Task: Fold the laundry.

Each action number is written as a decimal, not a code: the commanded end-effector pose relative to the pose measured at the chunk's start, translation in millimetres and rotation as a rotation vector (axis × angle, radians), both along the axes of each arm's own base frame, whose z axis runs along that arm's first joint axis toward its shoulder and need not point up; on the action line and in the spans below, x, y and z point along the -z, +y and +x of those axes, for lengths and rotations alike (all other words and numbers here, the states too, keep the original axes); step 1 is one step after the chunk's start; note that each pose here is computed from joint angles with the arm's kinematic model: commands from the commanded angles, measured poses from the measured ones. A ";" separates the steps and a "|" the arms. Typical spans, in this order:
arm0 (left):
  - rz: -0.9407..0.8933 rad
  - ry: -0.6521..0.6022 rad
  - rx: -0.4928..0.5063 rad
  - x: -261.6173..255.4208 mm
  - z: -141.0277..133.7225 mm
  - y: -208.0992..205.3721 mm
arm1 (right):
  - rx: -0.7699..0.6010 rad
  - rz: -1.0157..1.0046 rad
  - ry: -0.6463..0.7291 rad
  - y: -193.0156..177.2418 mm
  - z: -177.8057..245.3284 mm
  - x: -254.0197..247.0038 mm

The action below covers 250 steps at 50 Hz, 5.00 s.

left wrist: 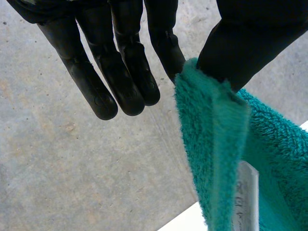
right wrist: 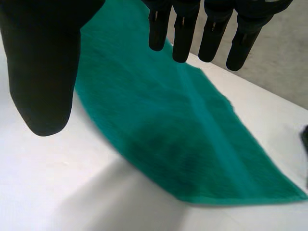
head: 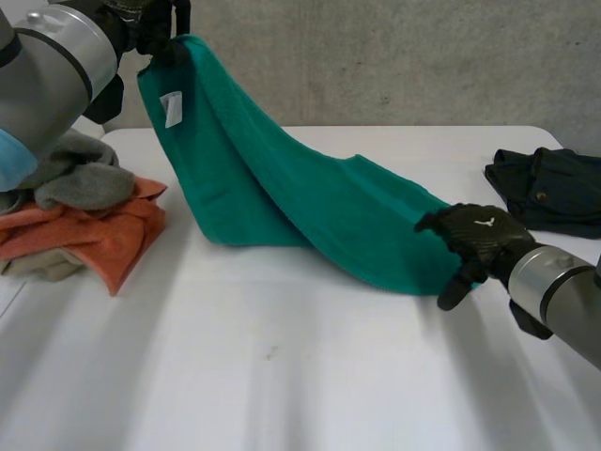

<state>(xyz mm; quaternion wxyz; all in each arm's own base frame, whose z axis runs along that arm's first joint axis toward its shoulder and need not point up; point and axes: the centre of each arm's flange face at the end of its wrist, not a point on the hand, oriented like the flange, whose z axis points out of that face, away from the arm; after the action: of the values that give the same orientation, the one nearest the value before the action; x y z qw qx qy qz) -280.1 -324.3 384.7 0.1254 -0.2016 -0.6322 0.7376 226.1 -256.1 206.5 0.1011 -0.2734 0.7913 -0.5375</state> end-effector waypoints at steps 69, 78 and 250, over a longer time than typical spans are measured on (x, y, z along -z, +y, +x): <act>-0.079 0.023 0.075 -69.0 15.6 71.2 | -0.171 -0.098 -0.039 -40.8 66.7 -40.3; -0.135 0.011 0.138 -83.1 22.7 102.2 | -0.274 -0.084 -0.097 -68.0 138.8 9.2; 0.161 -0.381 0.026 188.5 34.6 -27.6 | 0.002 -0.149 0.285 -118.4 -53.7 24.6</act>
<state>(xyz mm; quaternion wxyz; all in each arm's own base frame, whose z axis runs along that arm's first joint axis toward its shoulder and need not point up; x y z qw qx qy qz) -249.3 -399.4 224.0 0.0278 -0.2689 -0.6570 0.7037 194.7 -411.7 203.3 -0.0117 -0.2813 0.7026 -0.6535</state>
